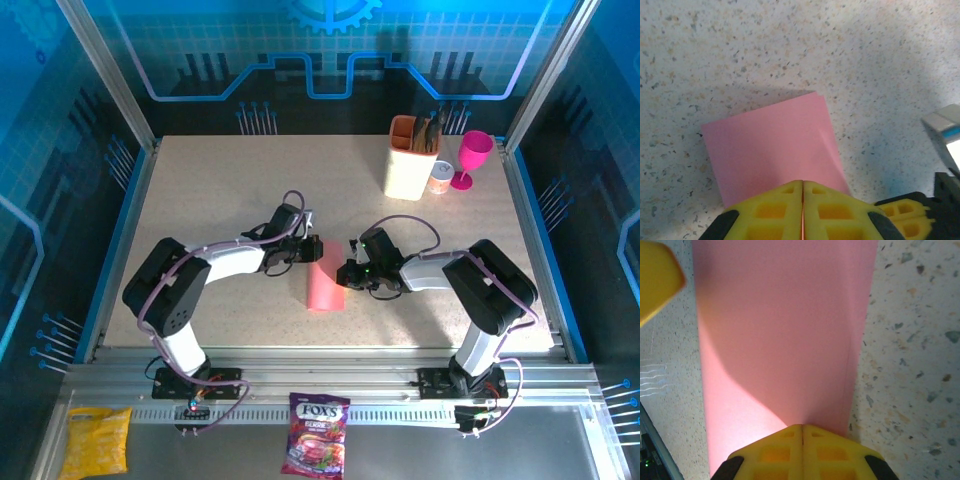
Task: Fold a paper plane with a square sheet of paper (pick it up from the middle)
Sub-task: First fold the square sheet of paper in half at the center of the table, then first fold in half a square sheet of paper at the center of the table.
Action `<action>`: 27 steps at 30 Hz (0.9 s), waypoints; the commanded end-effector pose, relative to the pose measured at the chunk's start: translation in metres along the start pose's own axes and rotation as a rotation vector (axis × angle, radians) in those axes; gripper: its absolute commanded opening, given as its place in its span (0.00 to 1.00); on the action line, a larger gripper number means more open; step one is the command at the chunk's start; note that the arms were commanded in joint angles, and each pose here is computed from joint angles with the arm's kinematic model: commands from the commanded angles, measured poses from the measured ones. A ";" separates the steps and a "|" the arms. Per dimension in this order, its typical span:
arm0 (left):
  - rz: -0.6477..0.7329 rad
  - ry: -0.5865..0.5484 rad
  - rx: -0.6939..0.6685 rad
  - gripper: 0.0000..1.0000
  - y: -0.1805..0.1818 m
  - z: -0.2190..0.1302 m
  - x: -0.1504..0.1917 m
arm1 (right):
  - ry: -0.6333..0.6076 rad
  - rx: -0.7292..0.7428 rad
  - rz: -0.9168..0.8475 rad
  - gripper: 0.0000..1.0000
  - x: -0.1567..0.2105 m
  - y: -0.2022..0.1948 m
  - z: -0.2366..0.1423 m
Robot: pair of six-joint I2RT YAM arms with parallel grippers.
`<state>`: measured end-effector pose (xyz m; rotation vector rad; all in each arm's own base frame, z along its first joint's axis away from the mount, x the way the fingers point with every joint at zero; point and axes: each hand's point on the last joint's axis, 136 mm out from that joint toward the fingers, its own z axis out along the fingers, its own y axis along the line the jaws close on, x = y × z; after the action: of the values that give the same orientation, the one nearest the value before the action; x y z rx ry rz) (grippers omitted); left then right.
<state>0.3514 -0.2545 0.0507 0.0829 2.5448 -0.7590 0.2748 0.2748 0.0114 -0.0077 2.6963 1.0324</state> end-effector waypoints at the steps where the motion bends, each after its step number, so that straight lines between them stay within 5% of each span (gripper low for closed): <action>1: 0.004 0.021 -0.044 0.08 0.019 0.010 0.013 | 0.127 0.156 0.040 0.00 0.041 -0.042 0.010; 9: -0.008 0.045 -0.087 0.02 0.037 0.020 0.029 | 0.115 0.137 0.004 0.00 0.027 -0.028 0.004; 18: -0.015 0.060 -0.093 0.01 0.043 0.021 0.040 | 0.020 0.029 -0.128 0.00 -0.010 0.038 -0.037; 27: -0.011 0.061 -0.094 0.01 0.043 0.021 0.040 | 0.042 -0.066 -0.227 0.00 0.009 0.102 -0.024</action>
<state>0.3455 -0.2458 0.0163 0.0664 2.5648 -0.7160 0.2617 0.3227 0.1010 -0.3149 2.5876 1.0527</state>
